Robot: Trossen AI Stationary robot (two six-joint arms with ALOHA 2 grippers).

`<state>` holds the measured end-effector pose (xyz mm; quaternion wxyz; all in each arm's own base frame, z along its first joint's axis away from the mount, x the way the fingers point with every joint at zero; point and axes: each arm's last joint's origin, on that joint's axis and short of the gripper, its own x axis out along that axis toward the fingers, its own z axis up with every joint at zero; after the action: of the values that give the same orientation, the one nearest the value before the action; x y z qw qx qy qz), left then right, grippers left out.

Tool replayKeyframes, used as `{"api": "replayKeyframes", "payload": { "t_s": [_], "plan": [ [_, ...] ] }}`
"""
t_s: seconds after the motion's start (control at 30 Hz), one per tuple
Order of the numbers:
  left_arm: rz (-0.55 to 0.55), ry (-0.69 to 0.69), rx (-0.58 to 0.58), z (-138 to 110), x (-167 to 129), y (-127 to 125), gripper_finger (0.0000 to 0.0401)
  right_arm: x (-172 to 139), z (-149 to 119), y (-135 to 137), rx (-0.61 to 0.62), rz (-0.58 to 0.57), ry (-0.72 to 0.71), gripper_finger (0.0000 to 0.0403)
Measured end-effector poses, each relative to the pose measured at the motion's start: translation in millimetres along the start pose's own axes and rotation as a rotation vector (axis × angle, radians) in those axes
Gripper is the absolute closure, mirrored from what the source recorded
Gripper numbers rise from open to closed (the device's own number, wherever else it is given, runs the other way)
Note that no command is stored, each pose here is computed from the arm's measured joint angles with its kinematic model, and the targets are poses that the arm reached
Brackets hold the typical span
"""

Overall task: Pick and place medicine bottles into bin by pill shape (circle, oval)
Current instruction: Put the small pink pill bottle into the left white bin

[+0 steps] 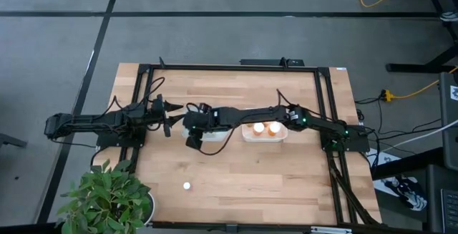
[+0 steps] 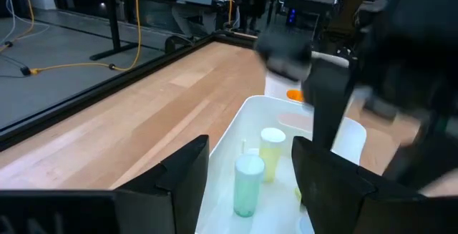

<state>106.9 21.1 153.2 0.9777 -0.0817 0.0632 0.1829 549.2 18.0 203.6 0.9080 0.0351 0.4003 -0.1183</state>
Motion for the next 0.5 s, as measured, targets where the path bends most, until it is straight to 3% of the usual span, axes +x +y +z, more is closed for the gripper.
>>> {"api": "replayKeyframes", "payload": {
  "t_s": [0.2,0.5],
  "plan": [
    [0.000,0.000,0.000,0.0,0.0,0.0,0.0207,-42.3,13.3,9.2,0.025,-0.070,-0.039,0.0262],
    [0.000,0.000,0.000,0.0,0.0,0.0,0.0207,-83.4,-4.3,62.9,0.055,0.096,0.086,0.0290]
  ]
}}
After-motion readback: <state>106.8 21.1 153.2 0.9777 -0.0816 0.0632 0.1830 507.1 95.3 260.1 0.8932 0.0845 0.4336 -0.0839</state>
